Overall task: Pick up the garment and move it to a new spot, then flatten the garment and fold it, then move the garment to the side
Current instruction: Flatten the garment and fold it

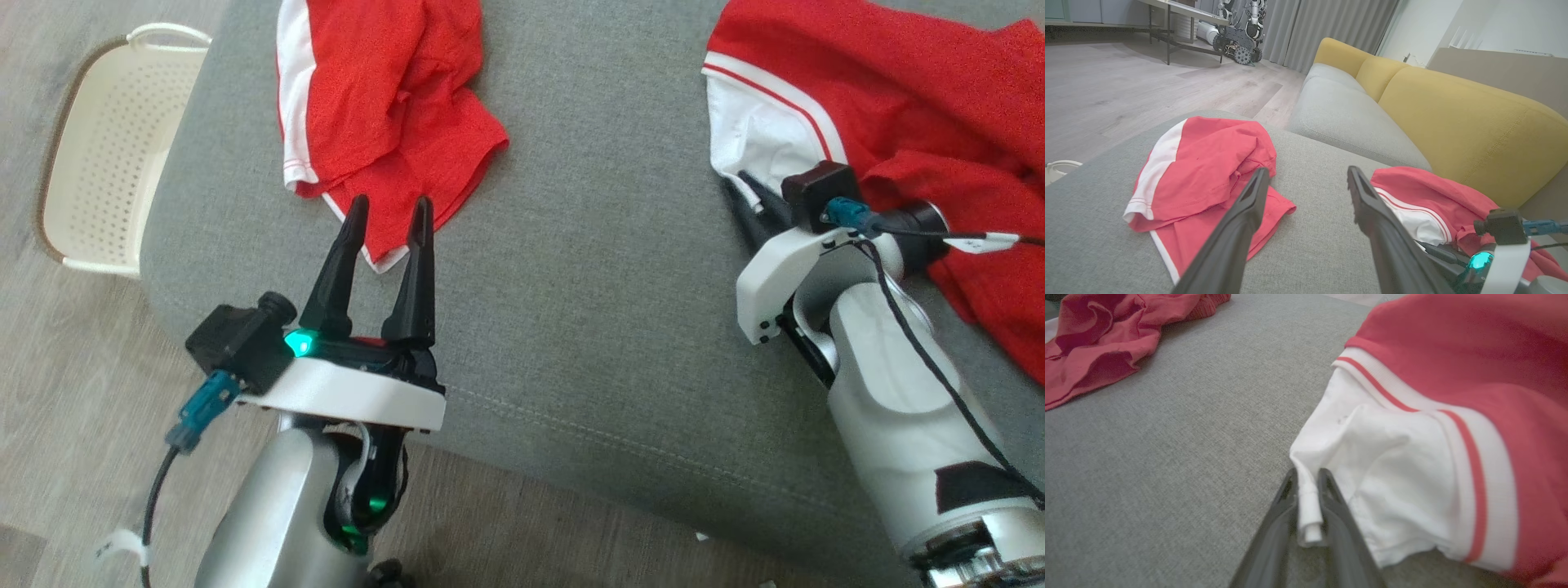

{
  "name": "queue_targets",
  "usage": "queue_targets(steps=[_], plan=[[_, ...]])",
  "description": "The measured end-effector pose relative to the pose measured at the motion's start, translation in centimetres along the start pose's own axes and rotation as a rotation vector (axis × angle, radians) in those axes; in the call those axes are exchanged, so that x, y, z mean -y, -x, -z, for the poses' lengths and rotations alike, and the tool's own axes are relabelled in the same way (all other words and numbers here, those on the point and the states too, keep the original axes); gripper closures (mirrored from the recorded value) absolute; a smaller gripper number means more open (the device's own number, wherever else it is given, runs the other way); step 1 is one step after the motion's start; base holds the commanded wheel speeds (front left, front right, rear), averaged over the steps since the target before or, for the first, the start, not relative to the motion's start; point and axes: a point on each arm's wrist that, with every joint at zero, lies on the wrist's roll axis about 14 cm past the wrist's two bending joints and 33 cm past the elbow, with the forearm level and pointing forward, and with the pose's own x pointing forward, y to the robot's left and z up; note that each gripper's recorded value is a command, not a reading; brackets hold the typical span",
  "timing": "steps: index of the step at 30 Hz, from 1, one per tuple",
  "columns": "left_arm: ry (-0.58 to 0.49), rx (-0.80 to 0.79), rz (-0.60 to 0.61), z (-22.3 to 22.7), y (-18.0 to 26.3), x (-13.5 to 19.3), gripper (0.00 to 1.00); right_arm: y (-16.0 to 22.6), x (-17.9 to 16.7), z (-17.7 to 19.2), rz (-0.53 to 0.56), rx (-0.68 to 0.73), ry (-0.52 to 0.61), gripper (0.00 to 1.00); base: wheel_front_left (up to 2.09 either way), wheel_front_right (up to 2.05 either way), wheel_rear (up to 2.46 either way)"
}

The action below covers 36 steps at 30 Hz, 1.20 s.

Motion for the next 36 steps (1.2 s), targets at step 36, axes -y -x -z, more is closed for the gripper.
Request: queue_targets(steps=[36], plan=[[0.055,0.038,0.035,-1.3,1.9,1.5,0.00,14.7,10.3,-25.8,0.093,0.655,-0.029,1.00,0.00,0.00,0.00]])
